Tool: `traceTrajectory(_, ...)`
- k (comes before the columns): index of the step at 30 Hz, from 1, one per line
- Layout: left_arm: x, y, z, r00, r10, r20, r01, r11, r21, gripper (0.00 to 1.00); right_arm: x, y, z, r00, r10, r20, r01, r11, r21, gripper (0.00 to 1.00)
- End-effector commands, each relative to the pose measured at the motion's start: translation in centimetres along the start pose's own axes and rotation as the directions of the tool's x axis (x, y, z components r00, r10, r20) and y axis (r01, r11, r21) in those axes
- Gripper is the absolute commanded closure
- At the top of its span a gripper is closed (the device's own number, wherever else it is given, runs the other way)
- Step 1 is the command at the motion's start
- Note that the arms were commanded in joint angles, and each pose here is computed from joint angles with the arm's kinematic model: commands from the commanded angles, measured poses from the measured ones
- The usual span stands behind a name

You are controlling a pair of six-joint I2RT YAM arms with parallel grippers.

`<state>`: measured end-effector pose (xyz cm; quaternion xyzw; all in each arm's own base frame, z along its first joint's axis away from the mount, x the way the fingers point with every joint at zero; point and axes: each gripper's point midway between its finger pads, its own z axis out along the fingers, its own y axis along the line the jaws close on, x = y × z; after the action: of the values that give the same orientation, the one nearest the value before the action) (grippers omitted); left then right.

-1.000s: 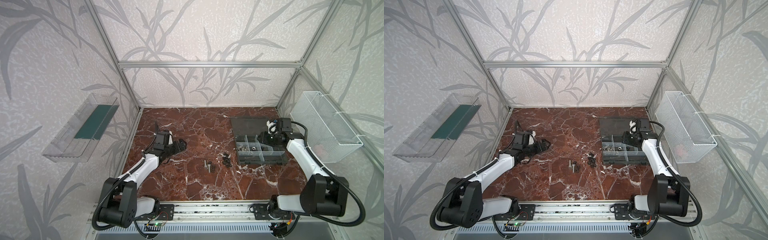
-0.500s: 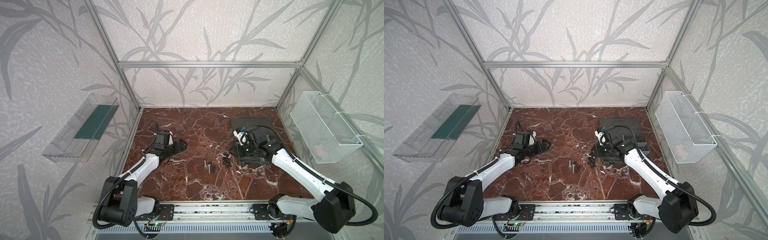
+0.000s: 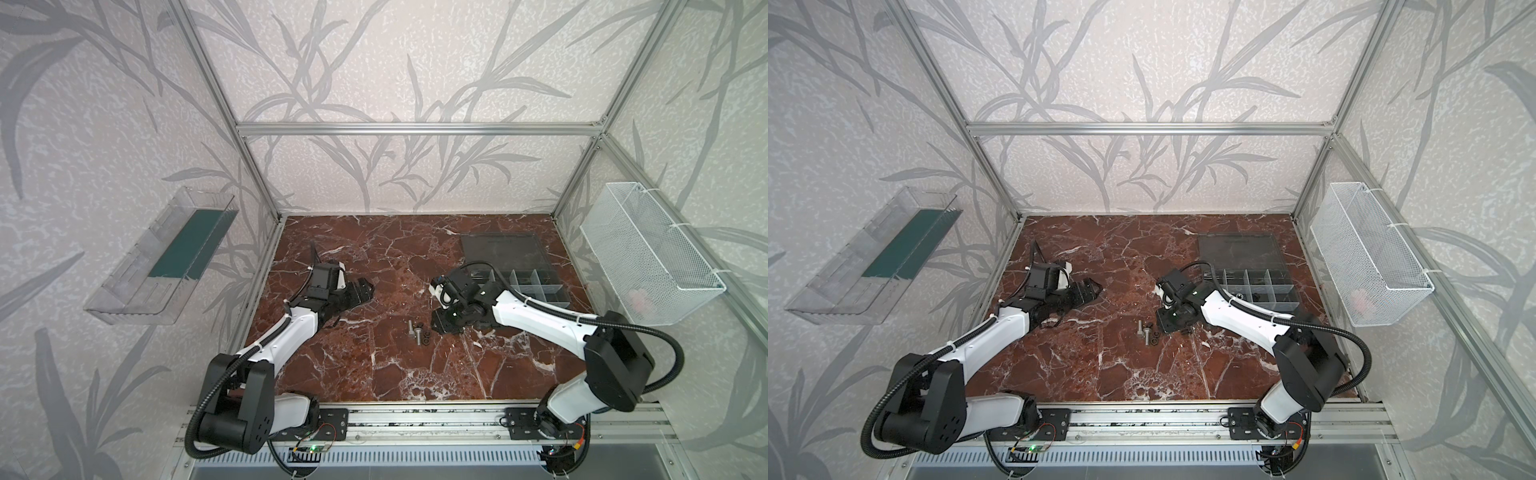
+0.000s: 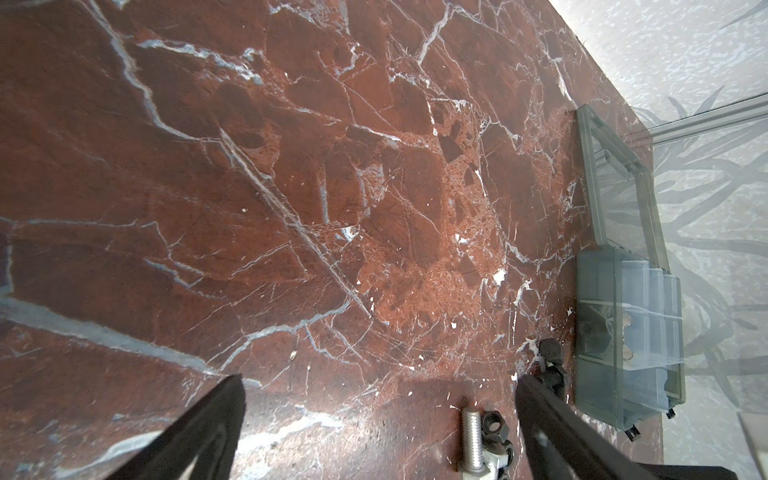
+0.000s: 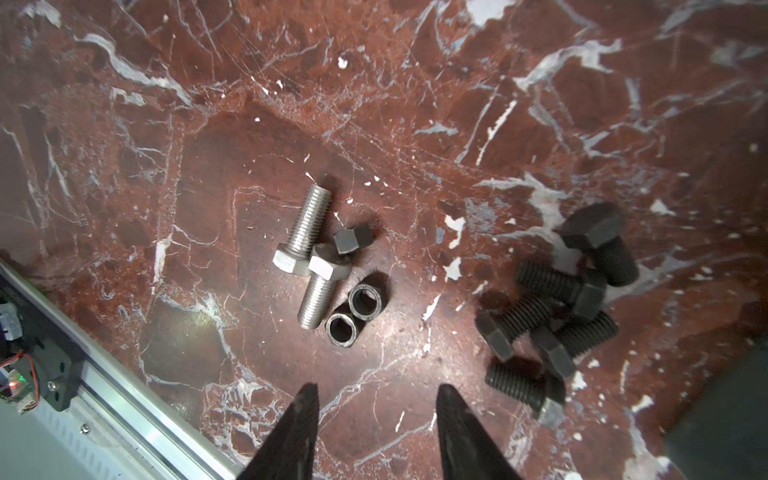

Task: Sort the screws and nuts into containers
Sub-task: Pick up the nut from the center of the table.

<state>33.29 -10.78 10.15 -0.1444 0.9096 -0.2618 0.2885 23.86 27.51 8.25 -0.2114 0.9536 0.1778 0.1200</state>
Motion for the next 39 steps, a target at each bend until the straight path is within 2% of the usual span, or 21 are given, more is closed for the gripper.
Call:
traceTrajectory(1, -0.6, -0.4, -0.6, 1.000, -0.001, 0.020, 0.001, 1.000, 0.009, 0.01, 0.3, 0.3, 0.2, 0.999, -0.019, -0.047, 0.022, 0.998, 0.065, 0.53)
traceTrajectory(15, -0.6, -0.5, -0.5, 1.000, -0.002, 0.017, 0.001, 1.000, 0.013, 0.01, 2.9, 0.9, 3.8, 0.986, -0.020, -0.163, 0.040, 0.993, 0.115, 0.53)
traceTrajectory(30, -0.4, -0.2, -0.7, 1.000, 0.002, 0.021, -0.002, 1.000, 0.003, 0.01, 3.0, 1.7, 6.1, 0.985, -0.014, -0.174, 0.031, 0.995, 0.096, 0.53)
traceTrajectory(39, -0.3, 0.0, -0.8, 1.000, 0.004, 0.024, -0.004, 1.000, -0.006, 0.01, 2.7, 1.3, 7.1, 0.983, -0.006, -0.184, 0.030, 0.991, 0.130, 0.54)
